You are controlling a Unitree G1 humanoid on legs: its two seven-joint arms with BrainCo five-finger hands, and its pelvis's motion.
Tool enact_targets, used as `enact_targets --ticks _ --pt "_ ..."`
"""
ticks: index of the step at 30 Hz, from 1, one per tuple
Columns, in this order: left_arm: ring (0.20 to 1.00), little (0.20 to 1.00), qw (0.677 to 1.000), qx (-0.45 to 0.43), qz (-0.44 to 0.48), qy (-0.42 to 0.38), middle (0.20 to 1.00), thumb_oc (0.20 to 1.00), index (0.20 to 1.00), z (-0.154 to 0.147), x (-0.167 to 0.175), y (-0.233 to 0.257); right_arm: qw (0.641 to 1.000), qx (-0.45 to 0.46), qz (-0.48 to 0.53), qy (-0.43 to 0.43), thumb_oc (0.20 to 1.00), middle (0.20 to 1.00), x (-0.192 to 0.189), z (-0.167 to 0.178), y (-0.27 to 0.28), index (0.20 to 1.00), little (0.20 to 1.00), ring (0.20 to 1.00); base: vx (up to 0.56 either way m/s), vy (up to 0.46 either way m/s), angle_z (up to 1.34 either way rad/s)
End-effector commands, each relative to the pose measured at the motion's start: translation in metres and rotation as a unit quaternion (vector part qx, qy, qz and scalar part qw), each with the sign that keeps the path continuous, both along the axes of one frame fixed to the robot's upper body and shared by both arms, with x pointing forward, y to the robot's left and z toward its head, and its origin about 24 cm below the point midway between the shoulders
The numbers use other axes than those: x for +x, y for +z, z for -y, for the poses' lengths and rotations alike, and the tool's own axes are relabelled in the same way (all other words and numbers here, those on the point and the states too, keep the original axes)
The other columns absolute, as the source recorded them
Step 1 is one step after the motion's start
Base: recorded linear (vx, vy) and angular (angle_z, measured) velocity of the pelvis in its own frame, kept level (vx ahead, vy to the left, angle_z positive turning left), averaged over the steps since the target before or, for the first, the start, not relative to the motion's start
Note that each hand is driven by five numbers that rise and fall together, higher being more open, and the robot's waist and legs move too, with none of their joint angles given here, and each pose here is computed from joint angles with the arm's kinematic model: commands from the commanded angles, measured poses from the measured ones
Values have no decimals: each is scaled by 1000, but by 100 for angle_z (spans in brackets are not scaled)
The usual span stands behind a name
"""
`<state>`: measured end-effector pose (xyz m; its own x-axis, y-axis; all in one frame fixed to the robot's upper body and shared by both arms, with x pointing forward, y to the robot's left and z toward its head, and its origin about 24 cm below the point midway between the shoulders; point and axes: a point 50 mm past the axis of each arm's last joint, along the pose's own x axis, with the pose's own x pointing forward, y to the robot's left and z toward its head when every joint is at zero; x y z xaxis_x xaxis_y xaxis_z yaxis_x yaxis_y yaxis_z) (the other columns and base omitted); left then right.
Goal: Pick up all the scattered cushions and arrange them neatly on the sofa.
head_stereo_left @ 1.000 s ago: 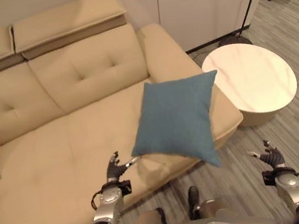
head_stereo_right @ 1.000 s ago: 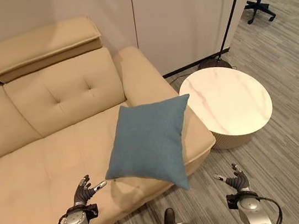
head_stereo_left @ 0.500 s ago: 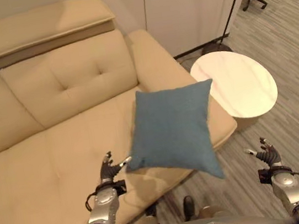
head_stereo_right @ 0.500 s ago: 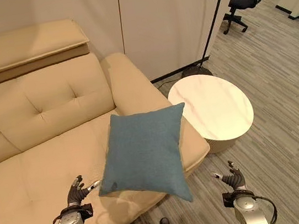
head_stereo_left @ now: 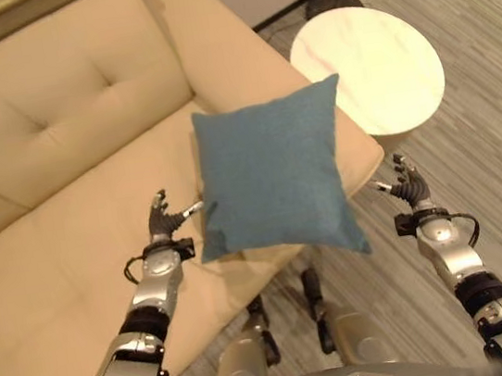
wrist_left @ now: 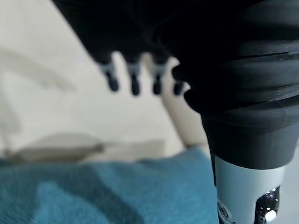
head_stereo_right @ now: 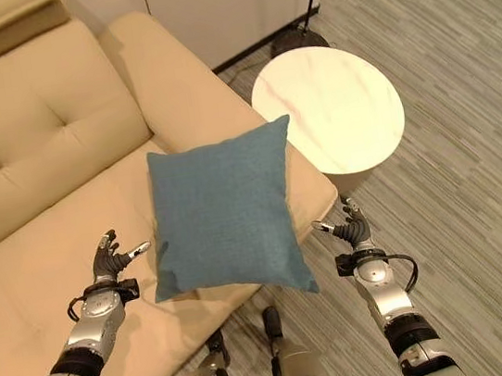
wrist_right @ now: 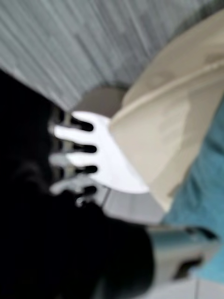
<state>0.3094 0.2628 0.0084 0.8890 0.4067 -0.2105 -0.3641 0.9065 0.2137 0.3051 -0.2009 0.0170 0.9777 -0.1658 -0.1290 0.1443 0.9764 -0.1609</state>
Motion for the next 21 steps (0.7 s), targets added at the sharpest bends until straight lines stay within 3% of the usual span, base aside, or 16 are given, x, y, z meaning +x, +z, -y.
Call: enact_targets --ticks 1,9,21 --pt "1000 1000 999 -8 26 25 1000 1000 1000 -10 5 9 996 54 67 15 1000 1000 7 -11 23 1000 1000 1000 -6 33 -13" --pt "1000 1000 999 1 34 37 1000 1000 1000 -16 20 26 988 85 130 26 1000 1000 13 -21 50 1000 1000 1000 -4 12 -3" --pt "1000 1000 996 -77 38 5 1000 1000 1000 25 26 13 971 139 184 68 1000 1000 11 -42 72 1000 1000 1000 -2 11 0"
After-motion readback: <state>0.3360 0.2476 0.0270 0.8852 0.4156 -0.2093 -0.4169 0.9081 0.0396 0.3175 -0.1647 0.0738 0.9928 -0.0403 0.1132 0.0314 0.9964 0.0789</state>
